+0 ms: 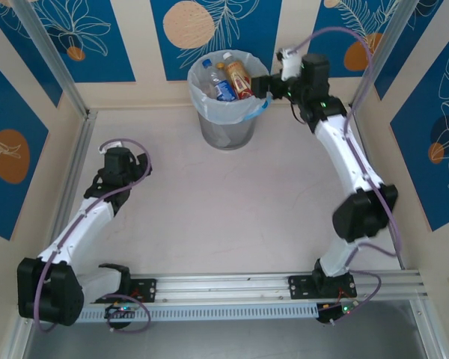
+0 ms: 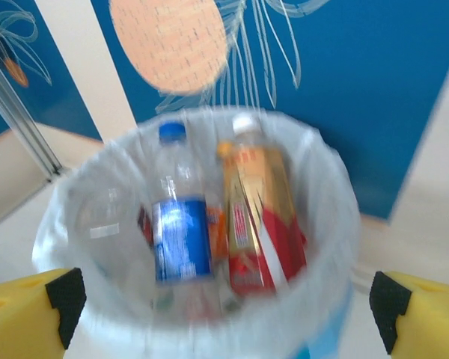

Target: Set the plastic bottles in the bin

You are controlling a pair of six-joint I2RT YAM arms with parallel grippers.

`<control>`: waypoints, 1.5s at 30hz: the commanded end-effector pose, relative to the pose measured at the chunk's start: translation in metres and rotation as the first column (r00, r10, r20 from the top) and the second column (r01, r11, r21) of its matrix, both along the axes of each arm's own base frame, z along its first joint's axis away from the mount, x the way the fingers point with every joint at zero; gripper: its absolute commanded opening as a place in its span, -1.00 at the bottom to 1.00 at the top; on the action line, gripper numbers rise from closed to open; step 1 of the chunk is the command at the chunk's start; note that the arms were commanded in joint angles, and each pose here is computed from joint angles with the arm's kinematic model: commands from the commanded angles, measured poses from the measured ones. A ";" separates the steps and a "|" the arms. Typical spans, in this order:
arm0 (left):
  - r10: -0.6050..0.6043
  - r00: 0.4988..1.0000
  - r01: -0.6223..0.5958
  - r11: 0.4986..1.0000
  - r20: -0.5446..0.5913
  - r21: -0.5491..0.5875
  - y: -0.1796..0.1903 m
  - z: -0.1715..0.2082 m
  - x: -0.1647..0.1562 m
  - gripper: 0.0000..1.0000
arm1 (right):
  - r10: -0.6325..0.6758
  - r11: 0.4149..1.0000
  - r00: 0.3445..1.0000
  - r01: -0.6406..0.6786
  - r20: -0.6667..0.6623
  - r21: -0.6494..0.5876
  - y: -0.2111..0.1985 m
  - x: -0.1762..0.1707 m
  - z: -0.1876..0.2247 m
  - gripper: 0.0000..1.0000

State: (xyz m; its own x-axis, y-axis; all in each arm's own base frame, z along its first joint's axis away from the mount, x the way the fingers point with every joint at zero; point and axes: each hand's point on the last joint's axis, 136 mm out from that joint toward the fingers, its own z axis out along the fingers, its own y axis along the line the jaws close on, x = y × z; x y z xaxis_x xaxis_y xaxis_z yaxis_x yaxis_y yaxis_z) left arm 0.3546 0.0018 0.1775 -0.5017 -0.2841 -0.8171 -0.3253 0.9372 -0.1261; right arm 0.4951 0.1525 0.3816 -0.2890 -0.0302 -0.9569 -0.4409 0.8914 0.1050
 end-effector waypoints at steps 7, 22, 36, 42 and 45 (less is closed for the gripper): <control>-0.040 0.999 0.040 0.991 0.003 0.131 0.033 -0.035 0.023 0.99 | -0.342 0.933 0.929 0.353 -0.142 0.063 -0.111 -0.066 -0.111 0.99; -0.316 0.947 0.306 0.941 0.056 0.143 -0.001 -0.084 0.054 0.99 | -0.444 0.892 0.883 0.452 -0.151 0.015 -0.155 -0.127 -0.255 0.99; -0.297 0.943 0.248 0.928 0.150 0.279 -0.009 -0.089 0.038 0.99 | -0.337 0.941 0.938 0.339 -0.084 0.017 -0.131 -0.105 -0.288 0.99; -0.307 0.939 0.257 0.926 0.153 0.278 -0.011 -0.088 0.038 0.99 | -0.325 0.946 0.940 0.324 -0.105 -0.026 -0.125 -0.099 -0.289 0.99; -0.356 0.924 0.308 0.910 0.141 0.276 -0.019 -0.088 0.040 0.99 | -0.321 0.947 0.941 0.321 -0.105 -0.024 -0.125 -0.099 -0.288 0.99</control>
